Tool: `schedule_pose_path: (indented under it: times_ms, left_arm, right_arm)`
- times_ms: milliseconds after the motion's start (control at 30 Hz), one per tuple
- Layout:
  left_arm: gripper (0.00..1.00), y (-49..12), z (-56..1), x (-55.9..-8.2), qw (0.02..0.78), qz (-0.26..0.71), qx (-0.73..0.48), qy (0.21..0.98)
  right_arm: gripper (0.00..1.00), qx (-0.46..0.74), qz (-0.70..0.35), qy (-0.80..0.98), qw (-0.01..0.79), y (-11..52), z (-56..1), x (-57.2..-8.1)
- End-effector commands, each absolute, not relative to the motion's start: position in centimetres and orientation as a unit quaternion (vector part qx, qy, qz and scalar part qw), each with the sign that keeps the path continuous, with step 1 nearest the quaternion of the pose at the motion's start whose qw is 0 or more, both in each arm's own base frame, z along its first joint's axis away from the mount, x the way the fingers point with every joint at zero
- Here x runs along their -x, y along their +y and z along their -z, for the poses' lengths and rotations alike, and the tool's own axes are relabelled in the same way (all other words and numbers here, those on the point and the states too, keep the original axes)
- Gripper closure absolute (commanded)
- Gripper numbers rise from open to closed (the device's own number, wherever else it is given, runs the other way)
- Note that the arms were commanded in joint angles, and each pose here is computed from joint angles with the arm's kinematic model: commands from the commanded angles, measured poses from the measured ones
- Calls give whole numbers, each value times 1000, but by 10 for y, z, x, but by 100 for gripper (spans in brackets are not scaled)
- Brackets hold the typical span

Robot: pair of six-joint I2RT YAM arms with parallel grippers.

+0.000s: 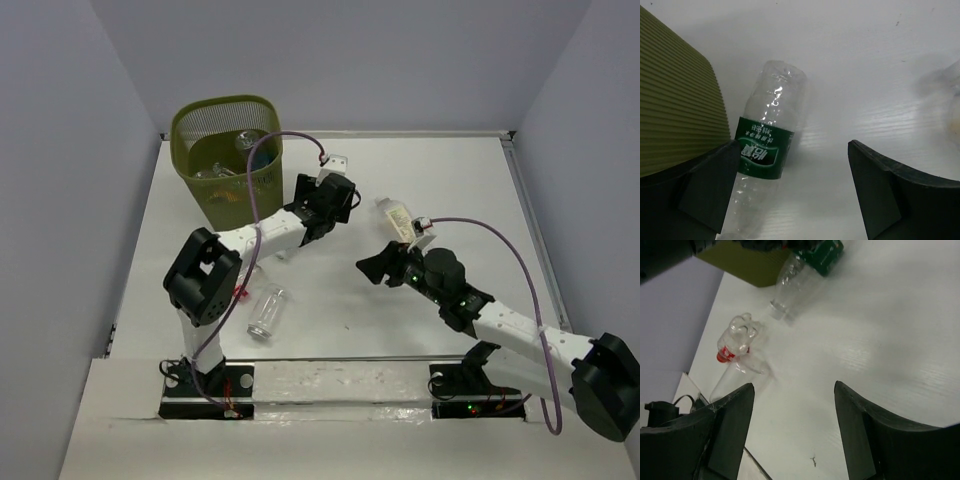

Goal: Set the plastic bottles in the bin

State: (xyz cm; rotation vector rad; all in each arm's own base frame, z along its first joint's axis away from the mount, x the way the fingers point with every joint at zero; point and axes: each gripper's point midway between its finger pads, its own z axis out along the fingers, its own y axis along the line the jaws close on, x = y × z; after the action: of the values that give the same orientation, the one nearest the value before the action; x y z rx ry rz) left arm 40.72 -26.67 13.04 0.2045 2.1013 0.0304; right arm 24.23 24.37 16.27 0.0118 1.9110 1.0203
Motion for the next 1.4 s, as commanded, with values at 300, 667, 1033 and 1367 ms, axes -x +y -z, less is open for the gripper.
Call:
schedule_pose_path:
  times_ms: [300,667,1033,1367]
  left_arm:
    - [1,-233,-96,-465,481,-102,-77,867]
    - [21,-243,-69,-470,459,-86,-102,878]
    - [46,-270,-106,-457,484,28,-86,870]
    - [48,-287,-224,-436,554,159,-69,814]
  right_arm:
    - [14,73,-501,768,391,316,-146,-185]
    - [7,91,-534,778,318,373,-125,-167]
    - [1,74,-571,774,263,418,-124,-165]
    - [0,40,-564,792,230,451,-102,-172]
